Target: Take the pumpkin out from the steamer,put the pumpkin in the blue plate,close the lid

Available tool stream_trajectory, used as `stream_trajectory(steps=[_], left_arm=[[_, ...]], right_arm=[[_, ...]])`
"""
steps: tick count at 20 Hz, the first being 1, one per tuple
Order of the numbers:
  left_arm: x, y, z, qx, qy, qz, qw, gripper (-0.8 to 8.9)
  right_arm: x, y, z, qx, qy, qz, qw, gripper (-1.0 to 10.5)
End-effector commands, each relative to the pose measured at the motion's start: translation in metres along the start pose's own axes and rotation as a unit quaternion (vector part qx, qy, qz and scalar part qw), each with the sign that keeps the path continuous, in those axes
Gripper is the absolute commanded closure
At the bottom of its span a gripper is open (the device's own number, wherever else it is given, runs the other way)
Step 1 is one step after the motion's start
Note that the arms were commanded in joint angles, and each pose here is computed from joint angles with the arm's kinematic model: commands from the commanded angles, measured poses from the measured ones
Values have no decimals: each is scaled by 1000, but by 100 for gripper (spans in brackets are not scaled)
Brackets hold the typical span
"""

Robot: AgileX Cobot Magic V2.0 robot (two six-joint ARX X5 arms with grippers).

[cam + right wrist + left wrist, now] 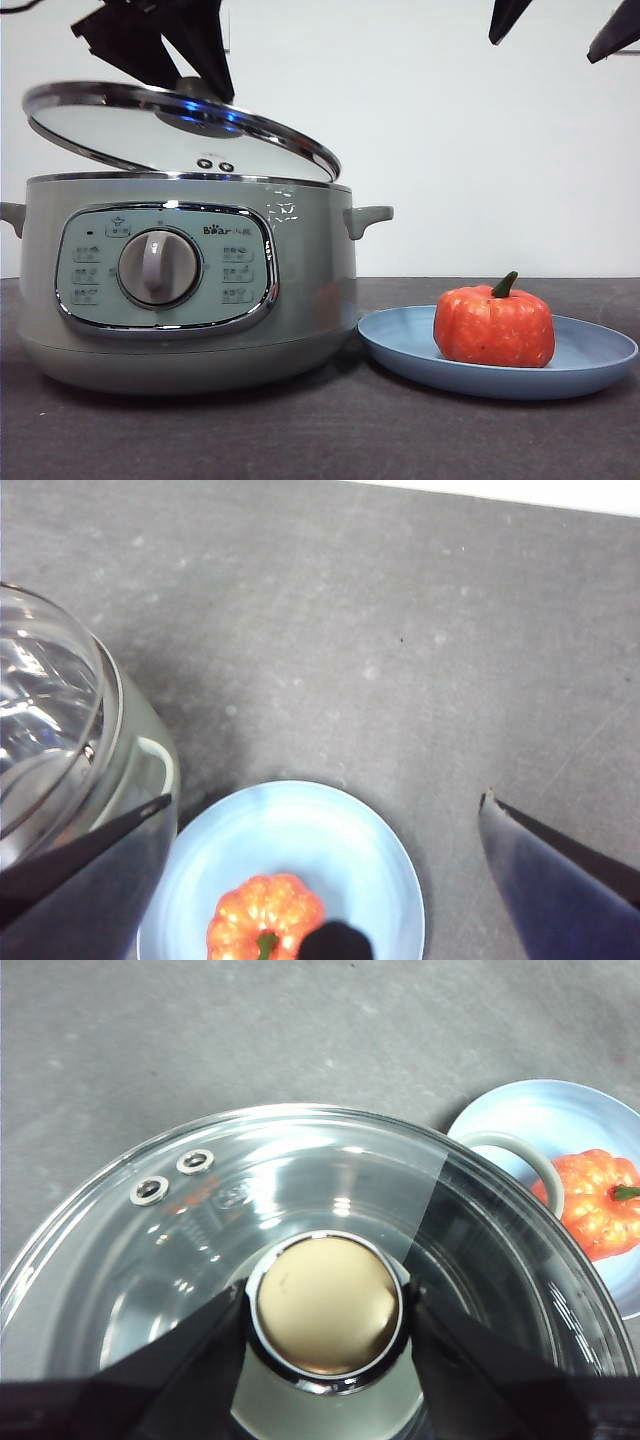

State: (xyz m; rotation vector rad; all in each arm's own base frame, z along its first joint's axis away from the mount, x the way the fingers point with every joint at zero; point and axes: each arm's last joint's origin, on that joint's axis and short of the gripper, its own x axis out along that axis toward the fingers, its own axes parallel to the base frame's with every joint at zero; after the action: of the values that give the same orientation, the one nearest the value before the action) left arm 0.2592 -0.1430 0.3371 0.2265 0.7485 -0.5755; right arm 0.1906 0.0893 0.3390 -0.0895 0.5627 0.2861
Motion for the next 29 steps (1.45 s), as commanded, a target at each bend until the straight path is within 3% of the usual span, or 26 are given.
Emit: stream_trajectory(steps=[1, 21, 22, 24, 25, 29], left_arm=[[0, -2, 7, 7, -19, -4, 1000, 822], [23, -8, -12, 18, 48, -17, 999, 813], [23, -9, -13, 18, 52, -17, 998, 777], [23, -9, -13, 17, 53, -17, 998, 512], [23, -9, -13, 17, 54, -17, 998, 424], [22, -9, -13, 13, 52, -16, 998, 407]], right_arm=[[2, -1, -2, 4, 4, -4, 1000, 444], [2, -1, -3, 3, 7, -3, 1000, 446], [2, -1, -3, 3, 7, -3, 1000, 445], [2, -1, -3, 3, 7, -2, 1000, 446], [2, -1, -3, 3, 7, -2, 1000, 446], [2, -1, -4, 3, 13, -2, 1000, 446]])
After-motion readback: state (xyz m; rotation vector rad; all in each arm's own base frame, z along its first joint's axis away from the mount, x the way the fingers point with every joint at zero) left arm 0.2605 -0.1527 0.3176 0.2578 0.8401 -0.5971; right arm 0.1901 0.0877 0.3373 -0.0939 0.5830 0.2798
